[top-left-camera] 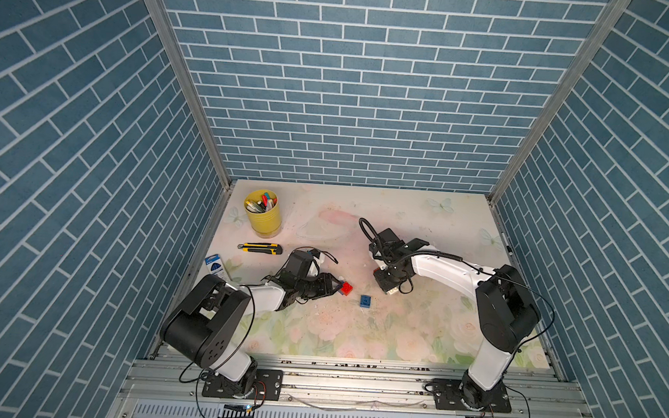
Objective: Assemble the letter y with lego
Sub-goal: Place the lego brick at the center of the board, then adjust the lego brick at the center of the board.
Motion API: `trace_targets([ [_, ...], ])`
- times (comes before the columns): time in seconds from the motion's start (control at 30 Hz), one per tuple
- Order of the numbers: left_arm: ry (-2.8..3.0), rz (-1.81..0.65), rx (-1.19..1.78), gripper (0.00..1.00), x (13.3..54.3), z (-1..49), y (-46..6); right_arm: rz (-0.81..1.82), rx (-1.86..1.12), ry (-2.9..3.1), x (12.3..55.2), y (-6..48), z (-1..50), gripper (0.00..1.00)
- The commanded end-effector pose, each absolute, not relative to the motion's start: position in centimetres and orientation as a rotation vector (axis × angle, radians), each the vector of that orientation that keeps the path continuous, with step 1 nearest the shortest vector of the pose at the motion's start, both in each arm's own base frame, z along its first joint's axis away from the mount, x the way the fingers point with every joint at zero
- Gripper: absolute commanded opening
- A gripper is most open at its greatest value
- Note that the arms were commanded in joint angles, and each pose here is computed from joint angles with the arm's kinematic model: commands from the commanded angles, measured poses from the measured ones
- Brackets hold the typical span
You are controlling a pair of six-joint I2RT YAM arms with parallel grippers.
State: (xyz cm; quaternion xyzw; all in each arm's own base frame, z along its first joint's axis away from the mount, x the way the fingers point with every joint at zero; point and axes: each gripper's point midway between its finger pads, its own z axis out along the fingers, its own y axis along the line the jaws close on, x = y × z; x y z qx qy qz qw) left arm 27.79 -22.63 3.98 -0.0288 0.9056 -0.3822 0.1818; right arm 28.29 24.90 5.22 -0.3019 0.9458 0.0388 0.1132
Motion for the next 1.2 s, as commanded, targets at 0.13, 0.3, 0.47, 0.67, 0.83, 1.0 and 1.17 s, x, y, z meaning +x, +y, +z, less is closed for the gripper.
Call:
trace_targets([
  [0.13,2.704,-0.89,-0.148,0.56,26.6,2.2,-20.1,0.084,-0.773,2.789,29.4,23.8,3.4,0.4],
  [0.3,2.687,-0.893,-0.135,0.58,26.8,3.2,-20.2,0.069,-0.742,2.796,29.8,23.5,2.8,0.44],
  [0.47,2.688,-0.866,-0.116,0.6,26.7,3.8,-20.0,0.066,-0.709,2.783,29.9,23.3,3.6,0.51],
  [0.67,2.682,-0.798,-0.054,0.63,26.6,5.2,-19.6,0.093,-0.655,2.747,29.9,23.1,5.8,0.54],
  [0.83,2.673,-0.786,-0.002,0.64,26.7,6.3,-20.2,0.13,-0.601,2.727,29.5,22.9,7.2,0.54],
  [1.0,2.666,-0.763,0.142,0.62,26.0,8.1,-22.1,0.194,-0.561,2.701,28.7,22.7,8.7,0.53],
  [1.17,2.727,-0.664,0.386,0.6,24.0,8.0,-25.2,0.2,-0.452,2.716,28.6,20.8,8.3,0.53],
])
